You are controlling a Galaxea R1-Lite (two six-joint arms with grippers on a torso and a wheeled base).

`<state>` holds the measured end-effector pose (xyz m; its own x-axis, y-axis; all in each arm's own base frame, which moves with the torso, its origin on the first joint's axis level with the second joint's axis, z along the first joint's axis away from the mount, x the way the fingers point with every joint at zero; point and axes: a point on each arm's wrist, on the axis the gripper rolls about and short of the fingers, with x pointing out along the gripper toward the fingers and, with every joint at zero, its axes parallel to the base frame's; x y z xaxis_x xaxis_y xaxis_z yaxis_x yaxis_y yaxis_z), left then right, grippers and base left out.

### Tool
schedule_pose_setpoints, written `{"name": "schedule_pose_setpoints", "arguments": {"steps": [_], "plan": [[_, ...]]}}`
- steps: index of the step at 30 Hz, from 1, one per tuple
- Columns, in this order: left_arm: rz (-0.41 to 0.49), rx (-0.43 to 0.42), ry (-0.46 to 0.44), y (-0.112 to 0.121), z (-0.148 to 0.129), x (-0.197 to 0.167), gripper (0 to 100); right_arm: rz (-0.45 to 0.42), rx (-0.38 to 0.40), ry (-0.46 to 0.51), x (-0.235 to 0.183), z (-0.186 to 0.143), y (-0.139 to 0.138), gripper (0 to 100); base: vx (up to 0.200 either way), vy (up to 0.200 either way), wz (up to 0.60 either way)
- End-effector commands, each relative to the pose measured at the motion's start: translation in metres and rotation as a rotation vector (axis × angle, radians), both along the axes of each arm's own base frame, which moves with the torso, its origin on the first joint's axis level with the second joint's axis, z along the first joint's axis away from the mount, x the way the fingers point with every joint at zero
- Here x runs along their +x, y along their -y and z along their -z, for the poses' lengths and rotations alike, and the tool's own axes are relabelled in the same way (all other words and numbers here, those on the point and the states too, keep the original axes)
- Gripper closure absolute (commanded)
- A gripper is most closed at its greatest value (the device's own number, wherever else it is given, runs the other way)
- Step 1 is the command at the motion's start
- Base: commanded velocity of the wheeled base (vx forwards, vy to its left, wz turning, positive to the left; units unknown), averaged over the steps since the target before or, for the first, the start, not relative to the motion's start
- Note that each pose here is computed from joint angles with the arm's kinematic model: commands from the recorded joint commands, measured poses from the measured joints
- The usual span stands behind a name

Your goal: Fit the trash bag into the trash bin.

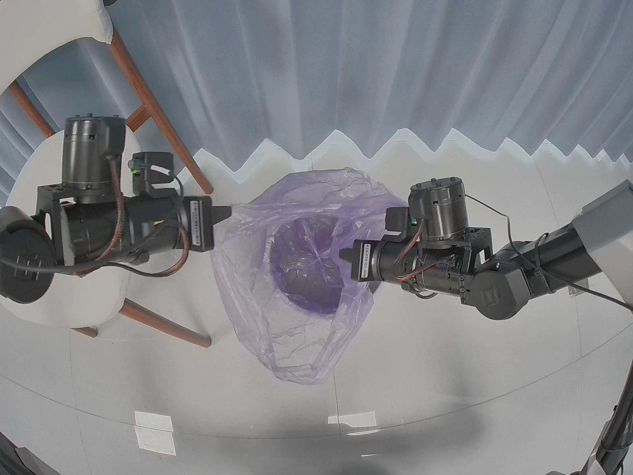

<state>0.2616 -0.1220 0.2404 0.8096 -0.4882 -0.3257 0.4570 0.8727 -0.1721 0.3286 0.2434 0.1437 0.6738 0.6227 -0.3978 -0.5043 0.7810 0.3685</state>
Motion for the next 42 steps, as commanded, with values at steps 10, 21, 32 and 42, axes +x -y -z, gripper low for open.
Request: {"name": "schedule_pose_setpoints", "arguments": {"steps": [10, 21, 32, 42], "plan": [[0.125, -0.148, -0.101, 0.108, 0.042, 0.046, 100, 0.269, -0.017, 0.06, 0.034, -0.018, 0.077, 100, 0.0, 0.0, 0.0], [0.012, -0.235, -0.074, 0.105, 0.09, 0.091, 100, 0.226, -0.029, 0.026, 0.004, -0.008, 0.074, 100, 0.0, 0.0, 0.0], [-0.189, -0.26, -0.11, 0.0, 0.085, 0.094, 100, 0.142, -0.017, 0.038, 0.02, 0.017, 0.028, 100, 0.0, 0.0, 0.0], [-0.165, -0.267, -0.072, 0.031, 0.113, 0.104, 100, 0.182, -0.03, 0.033, 0.033, 0.025, 0.039, 100, 0.0, 0.0, 0.0]]}}
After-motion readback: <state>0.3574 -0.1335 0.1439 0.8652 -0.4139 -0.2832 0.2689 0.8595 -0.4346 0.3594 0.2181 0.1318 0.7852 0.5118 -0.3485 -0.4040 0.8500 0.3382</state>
